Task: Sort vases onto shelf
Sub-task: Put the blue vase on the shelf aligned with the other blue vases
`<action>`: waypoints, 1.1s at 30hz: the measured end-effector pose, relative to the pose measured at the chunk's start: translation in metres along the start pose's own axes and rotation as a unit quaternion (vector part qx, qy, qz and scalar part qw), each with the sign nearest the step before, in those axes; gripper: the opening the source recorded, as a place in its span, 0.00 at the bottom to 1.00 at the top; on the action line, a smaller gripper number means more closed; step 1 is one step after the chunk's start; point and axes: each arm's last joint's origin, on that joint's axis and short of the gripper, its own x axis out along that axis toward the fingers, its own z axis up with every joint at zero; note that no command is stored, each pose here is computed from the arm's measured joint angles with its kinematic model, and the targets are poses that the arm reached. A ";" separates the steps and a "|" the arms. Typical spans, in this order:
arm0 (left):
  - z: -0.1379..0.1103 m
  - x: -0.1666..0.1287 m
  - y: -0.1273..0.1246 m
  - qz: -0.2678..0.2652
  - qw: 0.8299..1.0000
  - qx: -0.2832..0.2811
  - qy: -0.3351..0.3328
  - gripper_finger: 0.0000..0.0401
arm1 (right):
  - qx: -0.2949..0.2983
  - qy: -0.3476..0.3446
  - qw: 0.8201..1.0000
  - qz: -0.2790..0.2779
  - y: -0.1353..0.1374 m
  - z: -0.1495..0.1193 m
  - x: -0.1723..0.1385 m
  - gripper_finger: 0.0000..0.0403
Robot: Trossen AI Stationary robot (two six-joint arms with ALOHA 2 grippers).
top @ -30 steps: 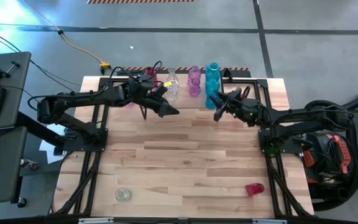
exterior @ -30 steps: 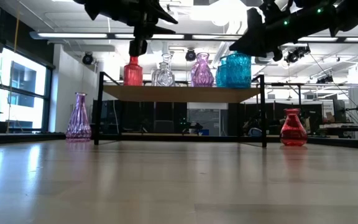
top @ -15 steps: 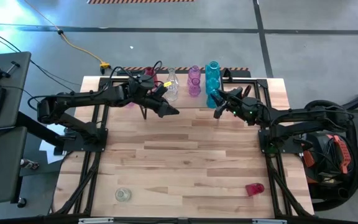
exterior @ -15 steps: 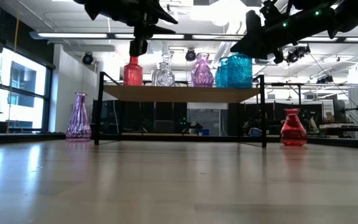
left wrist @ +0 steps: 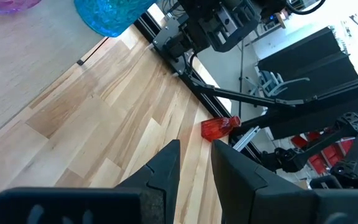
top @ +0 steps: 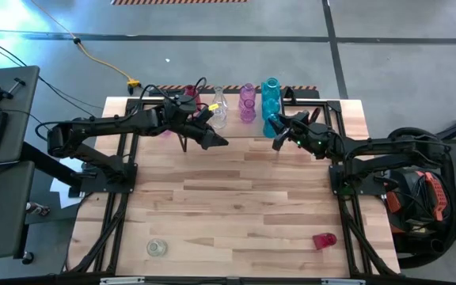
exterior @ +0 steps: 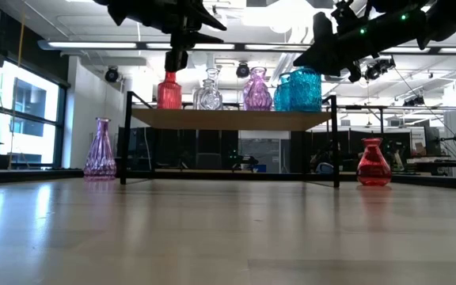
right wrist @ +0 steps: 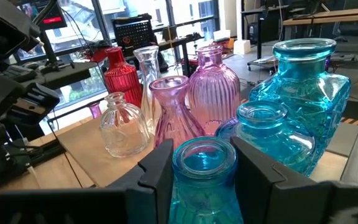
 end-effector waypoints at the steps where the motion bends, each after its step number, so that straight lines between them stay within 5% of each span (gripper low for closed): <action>1: 0.000 0.000 0.000 0.000 1.000 0.000 0.000 0.21 | -0.001 0.000 1.000 0.000 0.000 0.000 0.000 0.28; 33: 0.000 0.000 0.000 0.000 1.000 -0.001 0.000 0.21 | -0.013 0.002 1.000 0.001 -0.001 0.000 0.001 0.34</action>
